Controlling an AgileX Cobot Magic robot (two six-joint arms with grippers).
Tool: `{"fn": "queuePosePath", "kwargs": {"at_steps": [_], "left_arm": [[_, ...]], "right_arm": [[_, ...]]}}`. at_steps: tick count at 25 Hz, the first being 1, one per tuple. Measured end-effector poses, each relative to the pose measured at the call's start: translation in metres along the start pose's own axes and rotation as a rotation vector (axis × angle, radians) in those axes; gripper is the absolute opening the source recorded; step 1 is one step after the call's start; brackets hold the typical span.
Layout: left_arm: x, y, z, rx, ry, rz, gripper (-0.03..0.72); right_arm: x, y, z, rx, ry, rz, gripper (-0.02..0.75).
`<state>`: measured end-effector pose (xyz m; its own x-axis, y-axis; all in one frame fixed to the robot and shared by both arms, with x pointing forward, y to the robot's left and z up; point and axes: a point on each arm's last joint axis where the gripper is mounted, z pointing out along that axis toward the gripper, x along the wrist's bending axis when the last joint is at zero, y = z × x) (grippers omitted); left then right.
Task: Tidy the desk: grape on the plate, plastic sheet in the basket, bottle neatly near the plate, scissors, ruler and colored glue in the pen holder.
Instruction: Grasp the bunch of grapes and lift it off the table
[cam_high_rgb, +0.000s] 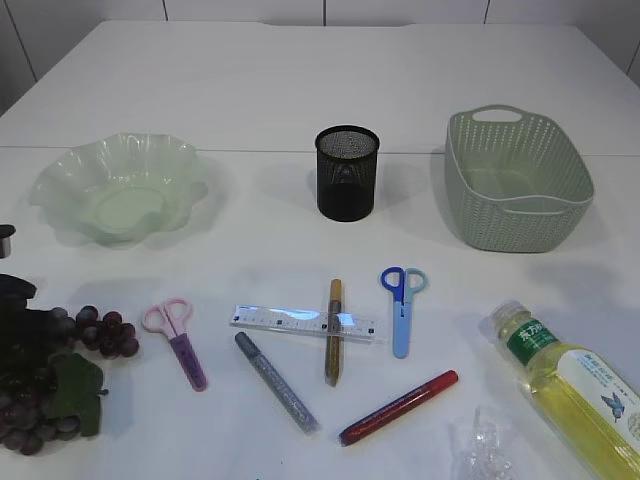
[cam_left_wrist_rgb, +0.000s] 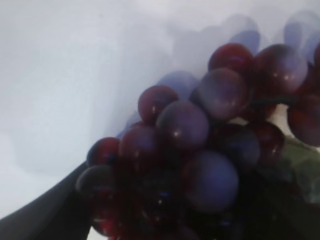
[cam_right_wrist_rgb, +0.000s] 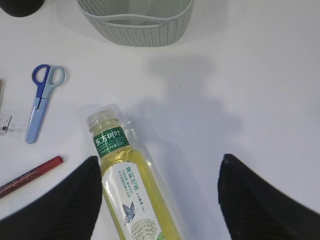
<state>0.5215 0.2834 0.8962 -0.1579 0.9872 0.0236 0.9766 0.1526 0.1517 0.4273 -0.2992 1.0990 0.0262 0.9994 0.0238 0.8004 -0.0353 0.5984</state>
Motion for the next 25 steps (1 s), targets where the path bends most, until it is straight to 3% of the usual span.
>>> {"fn": "queuePosePath", "kwargs": {"at_steps": [6,16,25], "left_arm": [[-0.001,0.000,0.008,0.018,0.002,-0.001,0.547],[0.000,0.002,0.007,0.014,0.005,0.003,0.247],[0.001,0.003,-0.004,-0.024,0.002,0.009,0.204]], "right_arm": [[0.000,0.000,0.000,0.000,0.000,0.000,0.562],[0.000,0.000,0.000,0.000,0.000,0.000,0.563],[0.000,0.000,0.000,0.000,0.002,0.001,0.563]]}}
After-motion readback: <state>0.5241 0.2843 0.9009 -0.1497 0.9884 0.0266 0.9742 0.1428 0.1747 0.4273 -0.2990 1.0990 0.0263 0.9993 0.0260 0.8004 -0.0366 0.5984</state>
